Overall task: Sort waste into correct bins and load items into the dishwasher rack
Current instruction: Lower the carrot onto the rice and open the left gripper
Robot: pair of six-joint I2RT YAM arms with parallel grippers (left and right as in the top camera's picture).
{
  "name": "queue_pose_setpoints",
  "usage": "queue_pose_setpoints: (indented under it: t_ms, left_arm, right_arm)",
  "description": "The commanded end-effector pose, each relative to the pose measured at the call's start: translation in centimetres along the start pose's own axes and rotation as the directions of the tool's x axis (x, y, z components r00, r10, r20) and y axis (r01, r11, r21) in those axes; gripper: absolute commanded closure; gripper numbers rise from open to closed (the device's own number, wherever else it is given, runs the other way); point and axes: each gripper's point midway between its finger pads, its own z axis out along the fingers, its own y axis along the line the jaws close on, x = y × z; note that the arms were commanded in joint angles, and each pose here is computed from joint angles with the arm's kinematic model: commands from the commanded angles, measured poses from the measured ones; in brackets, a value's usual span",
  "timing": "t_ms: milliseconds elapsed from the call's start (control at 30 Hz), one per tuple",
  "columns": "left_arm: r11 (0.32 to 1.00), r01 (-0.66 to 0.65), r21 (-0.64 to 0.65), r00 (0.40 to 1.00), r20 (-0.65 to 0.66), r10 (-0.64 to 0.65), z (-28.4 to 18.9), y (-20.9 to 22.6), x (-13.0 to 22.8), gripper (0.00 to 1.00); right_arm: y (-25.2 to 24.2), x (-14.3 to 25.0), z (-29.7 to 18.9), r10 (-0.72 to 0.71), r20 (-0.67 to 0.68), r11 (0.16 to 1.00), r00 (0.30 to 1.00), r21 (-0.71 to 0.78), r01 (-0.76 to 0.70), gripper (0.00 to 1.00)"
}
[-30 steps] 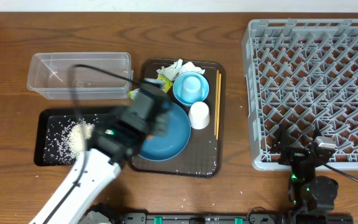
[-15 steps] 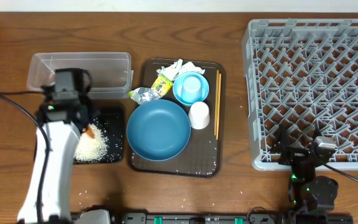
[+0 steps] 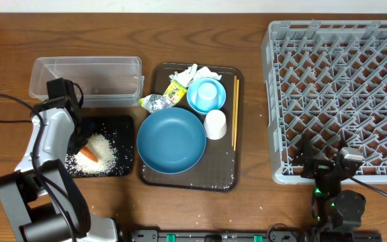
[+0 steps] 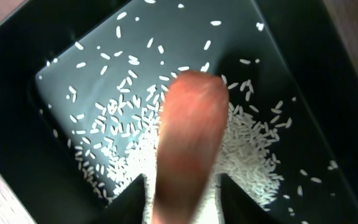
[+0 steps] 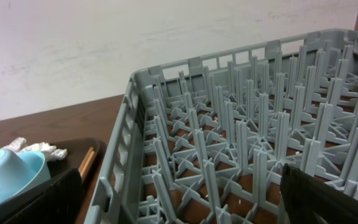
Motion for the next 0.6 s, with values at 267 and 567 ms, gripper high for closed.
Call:
queue_pose_setpoints:
  t_ms: [267,567]
  left_arm:
    - [0.997,0.022,0.067,0.999,-0.047,-0.019,-0.5,-0.9,0.7,0.41]
    - [0.926,0.01,0.377,0.998,-0.067,0.016,-7.0,-3.9,1.7,0.35]
  right_arm:
    - [-0.4,-0.1,0.0,-0.006,0.005,1.0,1.0,0.014,0.006,0.01]
    - [-0.4,-0.1,0.0,-0.006,0.005,1.0,1.0,0.014,0.006,0.01]
